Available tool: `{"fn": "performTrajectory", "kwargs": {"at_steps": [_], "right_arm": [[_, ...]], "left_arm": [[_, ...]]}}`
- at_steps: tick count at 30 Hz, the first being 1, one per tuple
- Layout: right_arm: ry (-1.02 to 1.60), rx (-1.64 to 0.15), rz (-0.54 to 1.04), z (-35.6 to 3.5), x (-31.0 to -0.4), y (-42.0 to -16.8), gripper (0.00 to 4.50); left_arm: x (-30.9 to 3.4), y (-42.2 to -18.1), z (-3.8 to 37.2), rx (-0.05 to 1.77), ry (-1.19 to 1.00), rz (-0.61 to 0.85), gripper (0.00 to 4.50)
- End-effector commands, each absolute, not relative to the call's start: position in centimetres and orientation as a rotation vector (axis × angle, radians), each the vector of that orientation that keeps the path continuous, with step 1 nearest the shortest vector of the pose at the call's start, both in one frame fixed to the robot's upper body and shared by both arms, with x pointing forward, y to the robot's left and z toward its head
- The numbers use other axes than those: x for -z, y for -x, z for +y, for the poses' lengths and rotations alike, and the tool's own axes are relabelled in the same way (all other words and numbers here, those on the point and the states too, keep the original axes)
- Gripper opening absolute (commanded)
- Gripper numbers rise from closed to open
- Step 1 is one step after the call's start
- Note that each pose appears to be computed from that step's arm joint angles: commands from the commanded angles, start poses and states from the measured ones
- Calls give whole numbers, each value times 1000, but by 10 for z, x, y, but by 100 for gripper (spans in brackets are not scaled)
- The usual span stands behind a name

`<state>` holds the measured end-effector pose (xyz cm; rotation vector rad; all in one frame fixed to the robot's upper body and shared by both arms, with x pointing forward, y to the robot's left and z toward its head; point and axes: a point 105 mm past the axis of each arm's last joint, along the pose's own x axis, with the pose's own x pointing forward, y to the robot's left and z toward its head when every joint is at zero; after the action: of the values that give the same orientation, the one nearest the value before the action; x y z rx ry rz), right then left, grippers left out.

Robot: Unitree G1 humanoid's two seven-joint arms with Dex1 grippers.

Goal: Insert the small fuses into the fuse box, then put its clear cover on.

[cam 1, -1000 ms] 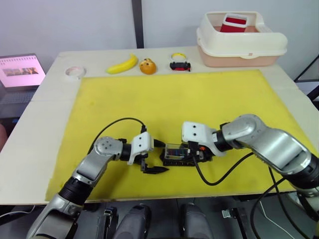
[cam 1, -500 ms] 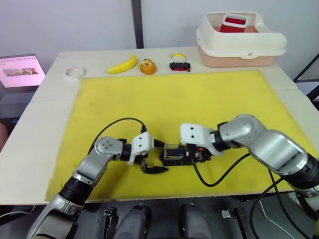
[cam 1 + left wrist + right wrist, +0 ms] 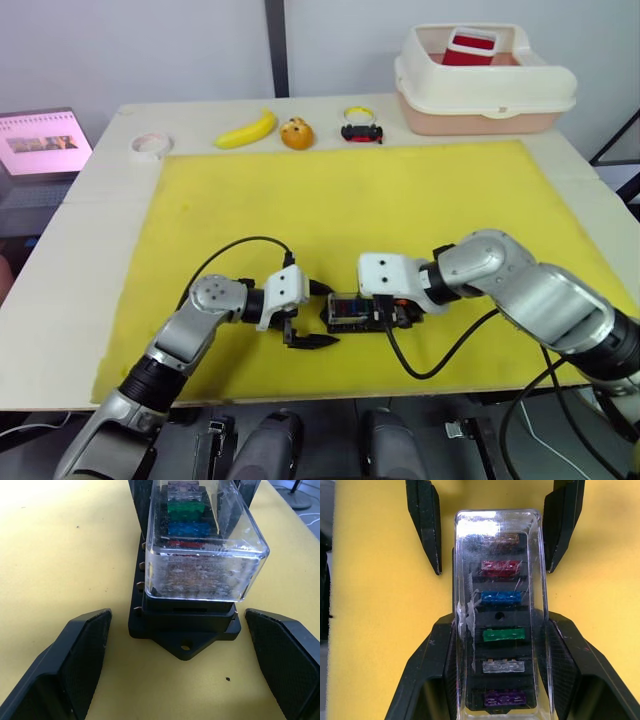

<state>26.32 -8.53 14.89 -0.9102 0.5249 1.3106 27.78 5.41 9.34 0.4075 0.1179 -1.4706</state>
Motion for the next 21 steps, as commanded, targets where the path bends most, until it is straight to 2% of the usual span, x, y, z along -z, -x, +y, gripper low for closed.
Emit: {"fn": "performTrajectory", "kwargs": {"at_steps": [1, 18, 19, 20, 21], "right_arm": [[935, -1312, 518, -85, -149, -263, 170], [917, -1271, 544, -89, -146, -270, 170], [915, -1271, 544, -88, -146, -270, 270], [911, -1271, 544, -88, -147, -269, 293], [906, -1271, 544, -87, -148, -269, 342]], "left_arm": [[-93, -274, 50, 1480, -416, 112, 447], [-92, -273, 49, 1484, -413, 116, 447], [-92, -273, 48, 1484, -413, 116, 450], [-92, -273, 48, 1484, -414, 116, 450], [-92, -273, 48, 1484, -414, 116, 450]]}}
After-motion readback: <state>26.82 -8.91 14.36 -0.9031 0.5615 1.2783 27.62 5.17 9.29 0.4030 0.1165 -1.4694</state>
